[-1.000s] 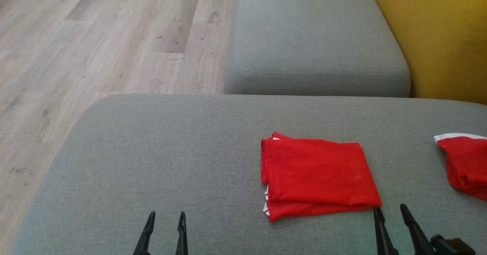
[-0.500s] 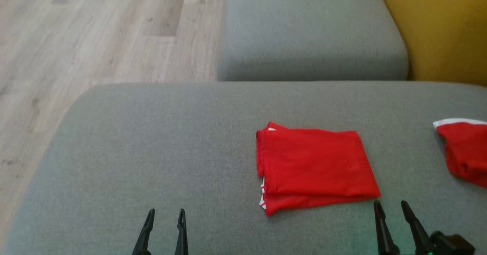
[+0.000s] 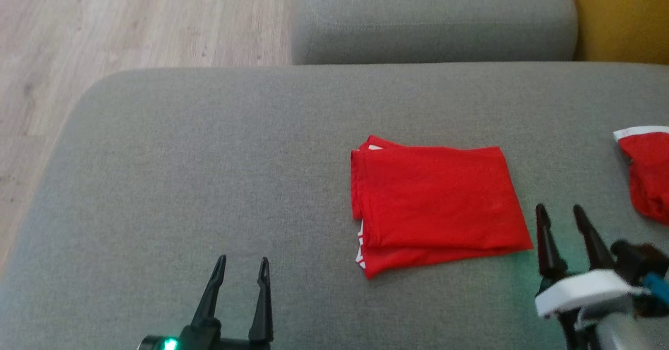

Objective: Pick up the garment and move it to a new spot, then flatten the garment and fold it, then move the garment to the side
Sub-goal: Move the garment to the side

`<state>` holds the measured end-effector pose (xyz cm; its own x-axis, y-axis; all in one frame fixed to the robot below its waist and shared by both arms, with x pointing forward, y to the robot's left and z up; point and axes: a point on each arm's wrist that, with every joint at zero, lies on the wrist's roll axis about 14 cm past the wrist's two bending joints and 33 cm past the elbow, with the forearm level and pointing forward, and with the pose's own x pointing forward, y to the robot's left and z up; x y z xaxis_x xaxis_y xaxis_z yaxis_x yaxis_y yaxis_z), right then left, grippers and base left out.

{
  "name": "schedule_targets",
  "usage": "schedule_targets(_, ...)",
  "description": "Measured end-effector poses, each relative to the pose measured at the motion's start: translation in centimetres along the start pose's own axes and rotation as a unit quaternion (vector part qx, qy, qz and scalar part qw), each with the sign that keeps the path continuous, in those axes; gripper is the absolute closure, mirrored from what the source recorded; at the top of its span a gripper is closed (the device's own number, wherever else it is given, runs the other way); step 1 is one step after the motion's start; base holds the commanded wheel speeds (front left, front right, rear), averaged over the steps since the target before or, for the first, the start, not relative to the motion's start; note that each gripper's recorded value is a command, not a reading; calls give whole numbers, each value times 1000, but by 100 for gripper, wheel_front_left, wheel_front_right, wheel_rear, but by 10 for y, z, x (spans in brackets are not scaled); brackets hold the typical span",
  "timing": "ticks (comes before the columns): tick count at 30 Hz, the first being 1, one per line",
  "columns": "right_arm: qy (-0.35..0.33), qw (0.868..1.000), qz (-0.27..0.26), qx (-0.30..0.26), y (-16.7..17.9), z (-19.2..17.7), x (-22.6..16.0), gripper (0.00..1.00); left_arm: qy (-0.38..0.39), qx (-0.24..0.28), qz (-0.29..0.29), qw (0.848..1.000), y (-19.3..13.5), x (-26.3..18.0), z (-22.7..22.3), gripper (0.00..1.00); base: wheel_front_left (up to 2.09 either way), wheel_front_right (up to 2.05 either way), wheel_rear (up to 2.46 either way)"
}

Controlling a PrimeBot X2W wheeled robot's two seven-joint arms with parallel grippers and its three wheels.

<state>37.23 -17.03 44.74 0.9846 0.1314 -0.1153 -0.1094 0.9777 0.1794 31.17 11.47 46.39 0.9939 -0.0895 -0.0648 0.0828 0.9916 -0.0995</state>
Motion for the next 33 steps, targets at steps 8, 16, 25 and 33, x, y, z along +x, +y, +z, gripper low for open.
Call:
schedule_targets(8,85,996,-10,-10,-21,-15,40,0,-4,2,-10,1000,-6,21,4,0,0,0,0)
schedule_targets(16,187,982,-3,-3,-21,-53,60,0,13,2,-16,1000,-9,40,-5,0,0,0,0)
schedule_targets(25,233,972,22,16,-2,-76,61,100,9,5,-11,1000,-6,46,-3,0,0,0,0)
schedule_targets(33,196,980,-7,-12,-37,-55,57,100,11,3,-32,999,-19,52,-5,0,0,0,0)
